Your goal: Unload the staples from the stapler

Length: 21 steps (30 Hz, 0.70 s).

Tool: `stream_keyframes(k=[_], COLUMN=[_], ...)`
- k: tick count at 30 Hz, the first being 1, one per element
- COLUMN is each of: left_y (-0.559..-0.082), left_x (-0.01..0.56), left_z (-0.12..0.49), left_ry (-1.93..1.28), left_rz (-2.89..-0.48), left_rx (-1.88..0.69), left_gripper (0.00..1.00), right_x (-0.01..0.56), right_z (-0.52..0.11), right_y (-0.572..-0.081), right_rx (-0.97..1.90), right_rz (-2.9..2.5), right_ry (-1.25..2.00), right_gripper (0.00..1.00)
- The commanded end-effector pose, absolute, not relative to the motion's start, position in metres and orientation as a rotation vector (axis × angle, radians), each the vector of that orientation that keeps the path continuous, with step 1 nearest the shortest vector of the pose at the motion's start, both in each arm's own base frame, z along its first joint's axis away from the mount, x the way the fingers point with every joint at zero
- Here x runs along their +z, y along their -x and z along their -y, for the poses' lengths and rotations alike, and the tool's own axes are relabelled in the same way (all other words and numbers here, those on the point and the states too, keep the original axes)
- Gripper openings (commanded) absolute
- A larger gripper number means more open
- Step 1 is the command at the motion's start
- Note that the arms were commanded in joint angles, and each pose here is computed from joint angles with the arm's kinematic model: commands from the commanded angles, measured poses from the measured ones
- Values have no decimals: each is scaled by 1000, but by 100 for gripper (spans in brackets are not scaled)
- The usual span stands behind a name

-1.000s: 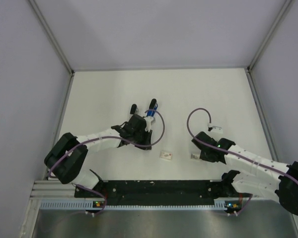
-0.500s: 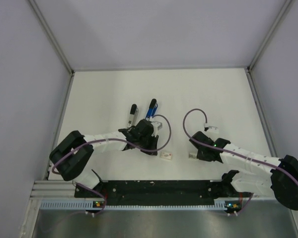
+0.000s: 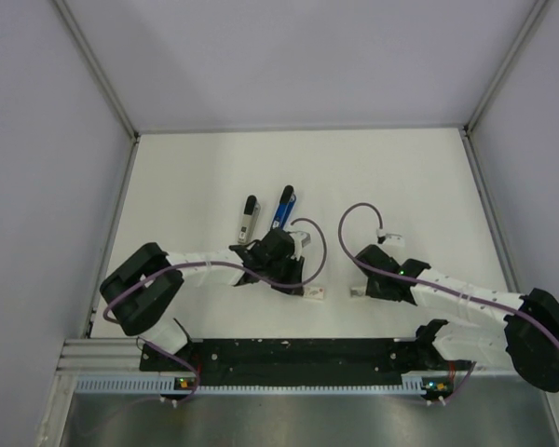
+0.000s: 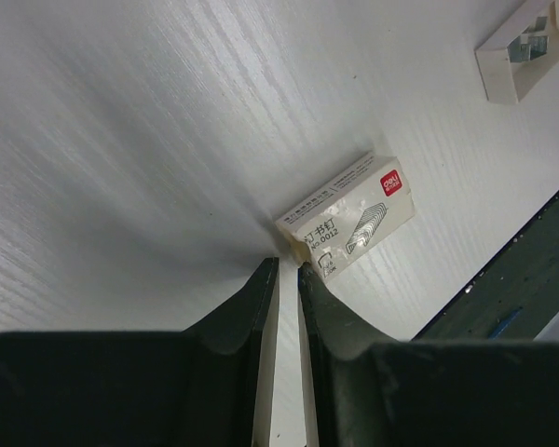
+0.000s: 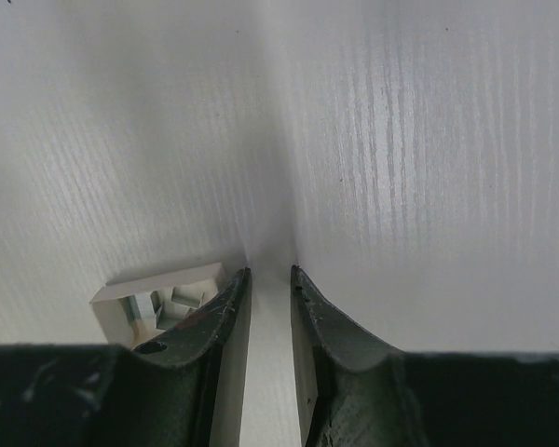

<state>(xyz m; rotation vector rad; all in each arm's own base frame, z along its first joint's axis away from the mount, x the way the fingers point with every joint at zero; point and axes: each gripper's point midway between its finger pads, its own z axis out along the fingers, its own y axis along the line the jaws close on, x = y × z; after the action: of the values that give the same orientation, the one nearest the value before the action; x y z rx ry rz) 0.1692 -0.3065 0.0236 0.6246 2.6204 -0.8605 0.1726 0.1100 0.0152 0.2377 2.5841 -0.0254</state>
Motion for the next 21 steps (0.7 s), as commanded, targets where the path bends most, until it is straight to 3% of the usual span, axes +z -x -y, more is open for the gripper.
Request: stream_keyframes(k=[1, 21], left_y=[-172, -164], left_x=[36, 36], left_z=[327, 349], left_ry=[-603, -613], left_rz=[-2568, -2564], left_rx=[-944, -1003], left_gripper=[19, 18], right_x=[14, 7], right_z=[-120, -139], right_y=[-176, -174], right_rx=[30, 167], right_rz=[-2595, -2615], right_ry=[-222, -196], right_gripper=[24, 23])
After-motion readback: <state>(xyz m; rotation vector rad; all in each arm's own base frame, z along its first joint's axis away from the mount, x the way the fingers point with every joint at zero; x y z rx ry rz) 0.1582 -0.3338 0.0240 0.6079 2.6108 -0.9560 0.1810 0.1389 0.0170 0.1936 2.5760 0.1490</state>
